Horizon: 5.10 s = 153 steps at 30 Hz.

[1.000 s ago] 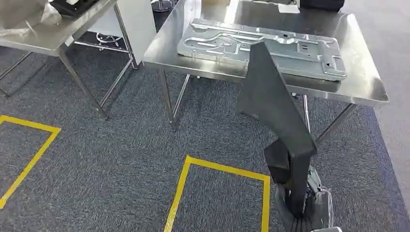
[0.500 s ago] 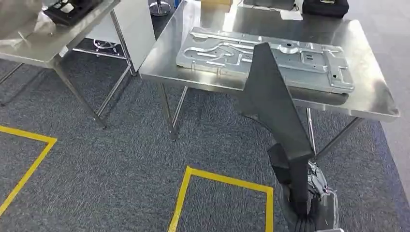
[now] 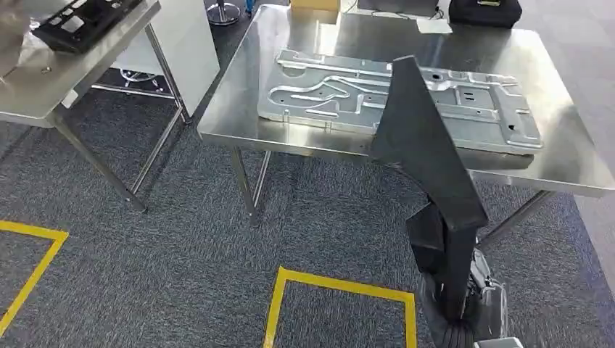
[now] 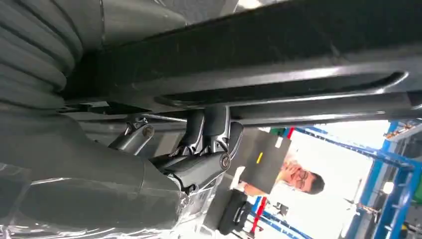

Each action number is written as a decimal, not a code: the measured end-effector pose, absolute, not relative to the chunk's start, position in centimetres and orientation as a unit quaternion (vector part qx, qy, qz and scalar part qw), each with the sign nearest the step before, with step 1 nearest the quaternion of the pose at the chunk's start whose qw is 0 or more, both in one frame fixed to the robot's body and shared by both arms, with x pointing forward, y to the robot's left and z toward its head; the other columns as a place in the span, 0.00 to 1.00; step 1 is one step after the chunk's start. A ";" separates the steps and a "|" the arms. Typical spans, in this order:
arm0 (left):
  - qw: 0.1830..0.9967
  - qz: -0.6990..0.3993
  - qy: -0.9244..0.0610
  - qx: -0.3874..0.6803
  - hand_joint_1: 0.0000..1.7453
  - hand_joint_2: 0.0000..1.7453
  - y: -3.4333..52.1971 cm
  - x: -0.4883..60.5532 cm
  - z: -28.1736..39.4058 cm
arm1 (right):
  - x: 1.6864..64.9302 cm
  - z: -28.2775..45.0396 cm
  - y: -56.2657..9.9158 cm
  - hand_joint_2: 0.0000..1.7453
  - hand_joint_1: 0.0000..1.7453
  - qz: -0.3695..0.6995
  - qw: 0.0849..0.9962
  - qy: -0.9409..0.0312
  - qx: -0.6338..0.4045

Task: Take the parts from the cabinet and place them on the table.

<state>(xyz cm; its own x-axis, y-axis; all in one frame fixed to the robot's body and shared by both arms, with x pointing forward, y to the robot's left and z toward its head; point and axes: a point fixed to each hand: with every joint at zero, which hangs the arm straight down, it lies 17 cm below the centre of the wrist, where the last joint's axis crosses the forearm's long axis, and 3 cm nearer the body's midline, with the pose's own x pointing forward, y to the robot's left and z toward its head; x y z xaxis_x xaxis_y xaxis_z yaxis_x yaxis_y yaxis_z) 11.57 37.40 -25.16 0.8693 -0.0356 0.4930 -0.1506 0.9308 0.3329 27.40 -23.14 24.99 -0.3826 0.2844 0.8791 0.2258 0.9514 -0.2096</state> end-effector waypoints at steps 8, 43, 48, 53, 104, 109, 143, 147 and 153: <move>0.949 0.029 -0.252 0.185 0.00 1.00 37.6 11.3 -25.2 | 27.5 25.1 -23.2 1.00 1.00 0.028 0.532 -0.831 -0.158; 0.950 0.015 -0.254 0.179 0.00 1.00 37.0 11.9 -25.2 | 28.2 33.6 -33.8 1.00 1.00 0.053 0.430 -0.737 -0.518; 0.950 0.009 -0.257 0.176 0.00 1.00 36.8 12.2 -25.2 | 30.4 34.6 -36.5 1.00 1.00 0.114 0.396 -0.650 -0.638; 0.951 0.000 -0.255 0.172 0.00 1.00 36.7 12.0 -25.3 | 34.2 32.4 -38.8 1.00 1.00 0.191 0.388 -0.572 -0.697; 0.948 -0.037 -0.264 0.174 0.00 0.00 38.7 12.4 -25.1 | 48.7 13.2 -40.8 1.00 0.00 0.492 0.375 -0.490 -0.615; 0.949 -0.034 -0.263 0.171 0.00 0.00 38.5 12.3 -25.2 | 48.2 14.1 -40.0 1.00 0.00 0.452 0.402 -0.526 -0.597; 0.951 0.084 -0.246 0.166 0.00 0.00 38.2 10.2 -25.6 | 24.6 35.3 -24.9 0.00 0.00 -0.008 0.384 -0.919 -0.088; 0.951 0.095 -0.246 0.163 0.00 0.00 37.8 10.3 -25.7 | 23.6 33.8 -28.1 0.00 0.00 -0.064 0.408 -0.906 -0.089; 0.950 0.107 -0.245 0.161 0.00 0.00 37.4 10.5 -25.7 | 22.8 32.0 -31.4 0.00 0.00 -0.099 0.431 -0.884 -0.149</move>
<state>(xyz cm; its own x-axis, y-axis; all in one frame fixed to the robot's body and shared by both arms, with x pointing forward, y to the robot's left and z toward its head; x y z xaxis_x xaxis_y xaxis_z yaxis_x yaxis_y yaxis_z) 10.47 37.38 -25.71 0.8572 0.1237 0.4999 -0.2812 0.9256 0.2532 22.80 -31.44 32.03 -0.5842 0.1787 0.7917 0.3496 0.9357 0.0468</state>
